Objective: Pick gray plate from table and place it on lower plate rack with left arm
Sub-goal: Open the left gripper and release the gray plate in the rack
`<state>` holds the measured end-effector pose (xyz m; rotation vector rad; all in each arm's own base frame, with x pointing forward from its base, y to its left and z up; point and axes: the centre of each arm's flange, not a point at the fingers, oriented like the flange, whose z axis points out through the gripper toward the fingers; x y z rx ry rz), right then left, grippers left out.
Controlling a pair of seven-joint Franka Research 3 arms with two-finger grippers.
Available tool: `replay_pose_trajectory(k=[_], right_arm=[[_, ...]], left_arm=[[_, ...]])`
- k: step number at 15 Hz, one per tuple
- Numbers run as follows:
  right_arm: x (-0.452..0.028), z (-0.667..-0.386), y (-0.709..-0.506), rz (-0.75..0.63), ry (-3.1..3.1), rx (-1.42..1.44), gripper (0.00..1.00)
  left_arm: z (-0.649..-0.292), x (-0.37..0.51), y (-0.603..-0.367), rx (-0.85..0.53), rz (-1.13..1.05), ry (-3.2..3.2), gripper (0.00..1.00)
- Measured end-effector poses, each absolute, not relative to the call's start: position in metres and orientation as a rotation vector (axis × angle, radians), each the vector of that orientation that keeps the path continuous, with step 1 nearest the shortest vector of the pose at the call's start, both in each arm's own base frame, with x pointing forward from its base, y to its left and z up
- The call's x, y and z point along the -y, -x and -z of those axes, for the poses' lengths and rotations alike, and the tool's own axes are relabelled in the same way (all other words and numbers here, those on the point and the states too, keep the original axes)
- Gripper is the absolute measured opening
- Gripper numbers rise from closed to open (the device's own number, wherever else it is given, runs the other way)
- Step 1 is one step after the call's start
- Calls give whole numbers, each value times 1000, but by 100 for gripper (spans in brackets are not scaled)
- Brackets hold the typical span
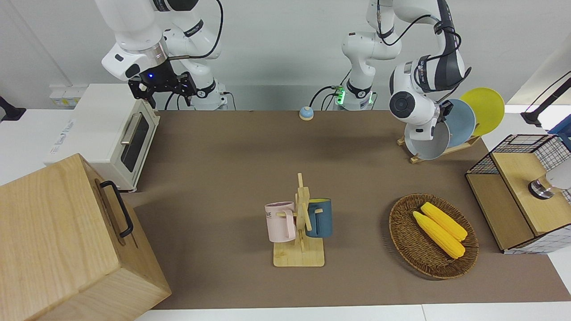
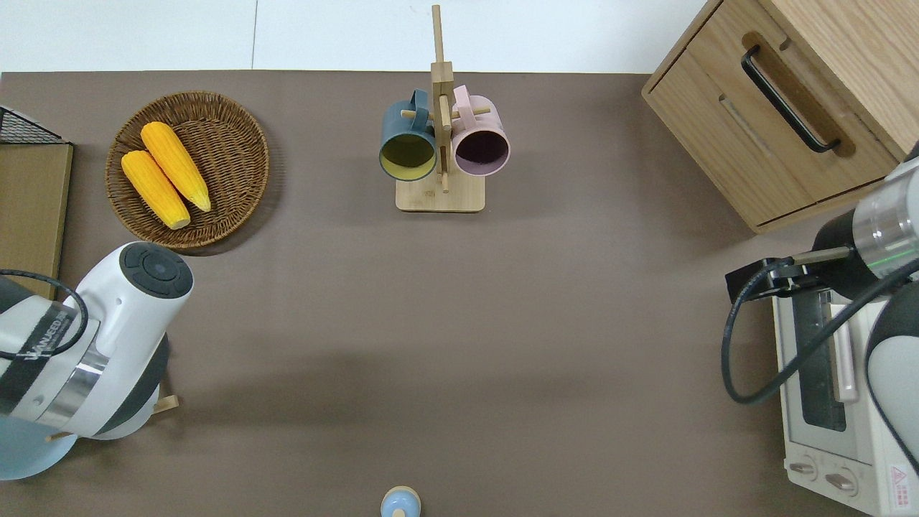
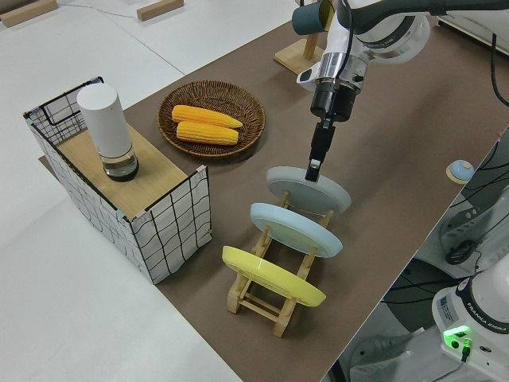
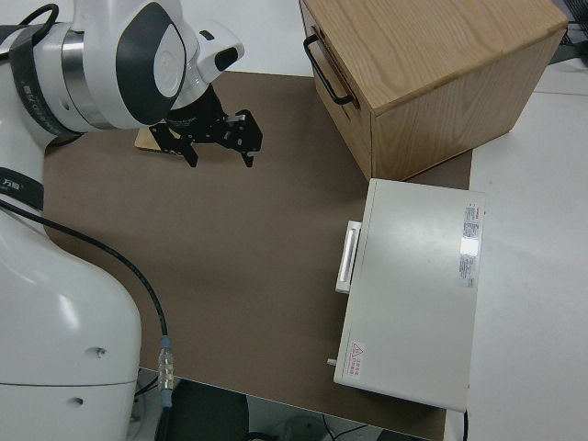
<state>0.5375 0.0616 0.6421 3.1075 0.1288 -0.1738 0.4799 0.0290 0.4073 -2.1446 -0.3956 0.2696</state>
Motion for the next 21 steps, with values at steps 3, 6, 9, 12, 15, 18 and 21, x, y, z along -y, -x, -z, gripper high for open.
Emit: replay_pose_trajectory(k=[3,6,9,12,15,18,21], right_arm=[[-62,-642,-537,174,-3108,-129,99],[-62,-642,-537,174,-3108,-129,99],[-62,-642,-537,174,-3108,-129,99],[-62,-642,-537,174,-3108,-129,99],[-62,-642,-537,174,-3108,-129,99],[-62,-642,-537,174,-3108,-129,99],[-62,-642,-537,174,-3108,-129,99]], left_arm=[[-406,-29,-479,394,-273,2143,21],[-405,-29,-479,392,-275,2142,49],[-405,-29,-479,392,-275,2141,81],[-408,-29,-480,366,-284,2149,100],[-431,-28,-491,293,-302,2221,100],[-479,-25,-508,287,-299,2412,100],[-511,-21,-514,298,-299,2601,100]])
